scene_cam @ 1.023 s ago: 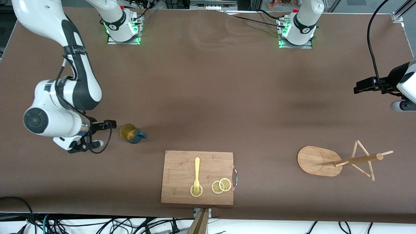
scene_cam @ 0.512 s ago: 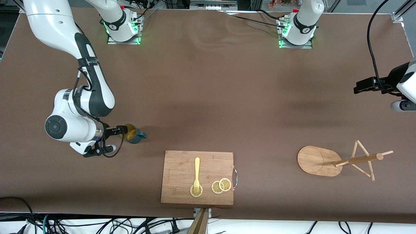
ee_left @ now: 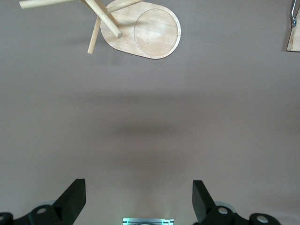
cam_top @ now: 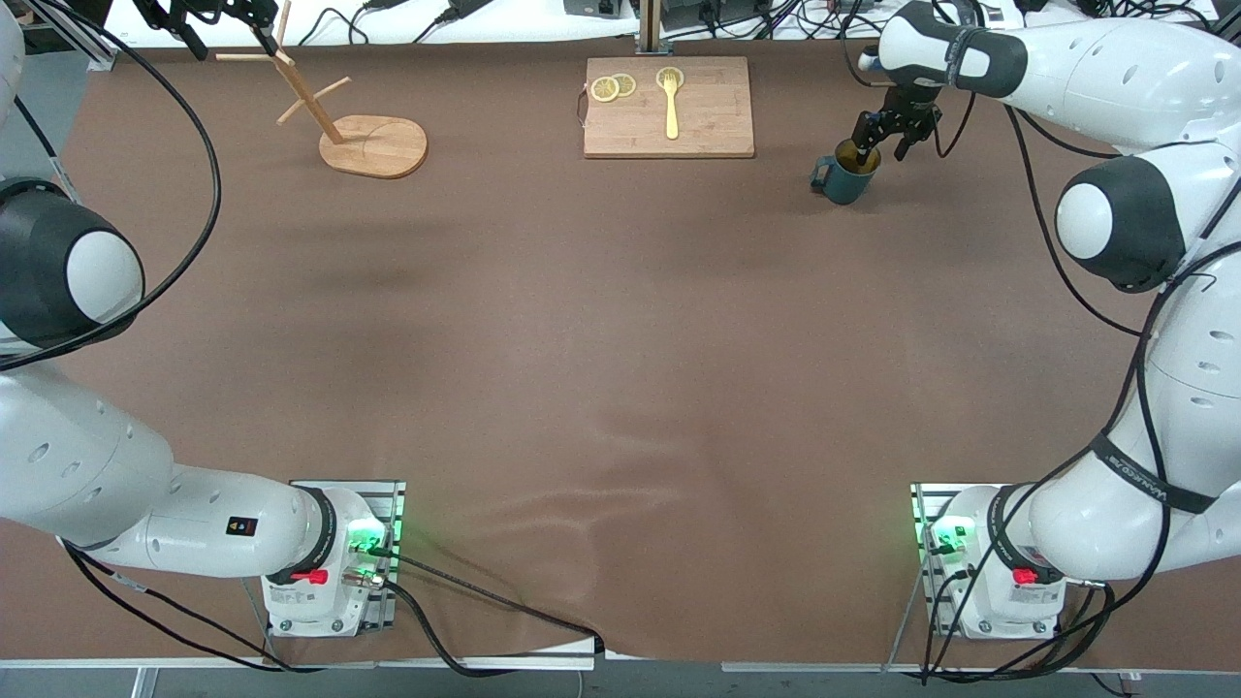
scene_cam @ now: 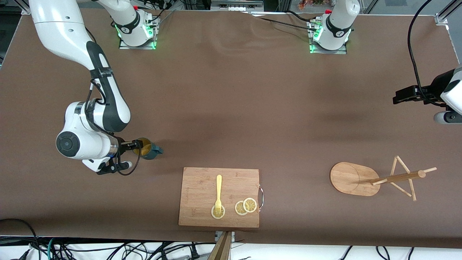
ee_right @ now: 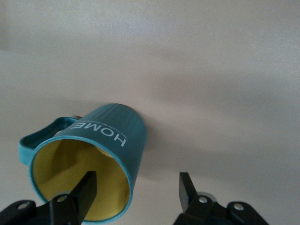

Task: Pass cup and hang on rack
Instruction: 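Reach the right gripper down to the teal mug rim and grasp it, then lift the teal mug with the right gripper toward the table middle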

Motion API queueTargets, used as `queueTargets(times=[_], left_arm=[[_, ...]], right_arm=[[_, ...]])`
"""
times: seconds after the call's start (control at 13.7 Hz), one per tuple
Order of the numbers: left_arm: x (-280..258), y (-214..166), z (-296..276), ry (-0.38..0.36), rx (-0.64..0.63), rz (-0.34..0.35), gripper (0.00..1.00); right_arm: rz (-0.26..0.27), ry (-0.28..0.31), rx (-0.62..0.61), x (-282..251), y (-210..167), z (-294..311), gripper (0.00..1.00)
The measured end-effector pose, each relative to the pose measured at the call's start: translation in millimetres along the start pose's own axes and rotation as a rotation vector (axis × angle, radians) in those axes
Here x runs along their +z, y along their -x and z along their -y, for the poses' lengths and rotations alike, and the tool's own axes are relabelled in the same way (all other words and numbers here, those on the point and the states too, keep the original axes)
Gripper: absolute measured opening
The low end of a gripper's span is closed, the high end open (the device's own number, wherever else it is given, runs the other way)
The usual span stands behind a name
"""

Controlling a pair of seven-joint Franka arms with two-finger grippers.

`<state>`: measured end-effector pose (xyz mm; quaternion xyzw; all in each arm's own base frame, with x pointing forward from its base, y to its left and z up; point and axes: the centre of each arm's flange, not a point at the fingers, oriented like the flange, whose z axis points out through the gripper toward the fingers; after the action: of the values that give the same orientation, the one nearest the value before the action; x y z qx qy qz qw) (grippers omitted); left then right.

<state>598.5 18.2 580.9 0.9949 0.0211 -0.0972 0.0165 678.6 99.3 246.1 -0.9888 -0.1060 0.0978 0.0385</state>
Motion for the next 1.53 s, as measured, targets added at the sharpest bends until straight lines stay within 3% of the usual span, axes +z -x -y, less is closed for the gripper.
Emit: queueTargets(times=[0.15, 0.37, 0.44, 0.51, 0.58, 0.8, 0.88, 1.02, 1.32, 1.53], left_arm=[[0, 0, 0, 0.000, 0.000, 0.000, 1.00], [0, 0, 0, 0.000, 0.000, 0.000, 1.00], [0, 0, 0, 0.000, 0.000, 0.000, 1.00], [0, 0, 0, 0.000, 0.000, 0.000, 1.00], [0, 0, 0, 0.000, 0.000, 0.000, 1.00], [0, 0, 0, 0.000, 0.000, 0.000, 1.00], [0, 0, 0, 0.000, 0.000, 0.000, 1.00], [0, 0, 0, 0.000, 0.000, 0.000, 1.00], [0, 0, 0, 0.000, 0.000, 0.000, 1.00], [0, 0, 0, 0.000, 0.000, 0.000, 1.00]], right_arm=[[-0.001, 0.001, 0.002, 8, -2, -1, 0.75], [0.003, 0.002, 0.004, 14, -3, -2, 0.48], [0.003, 0.002, 0.004, 14, -3, -2, 0.48], [0.003, 0.002, 0.004, 14, -3, -2, 0.42], [0.003, 0.002, 0.004, 14, -3, -2, 0.29], [0.002, 0.001, 0.009, 14, -3, -2, 0.14], [0.003, 0.001, 0.021, 14, -3, -2, 0.14], [0.004, 0.000, 0.047, 14, -3, -1, 0.05], [0.007, -0.004, 0.070, 15, -4, 23, 0.05], [-0.003, -0.038, 0.155, 6, -7, 78, 0.05]])
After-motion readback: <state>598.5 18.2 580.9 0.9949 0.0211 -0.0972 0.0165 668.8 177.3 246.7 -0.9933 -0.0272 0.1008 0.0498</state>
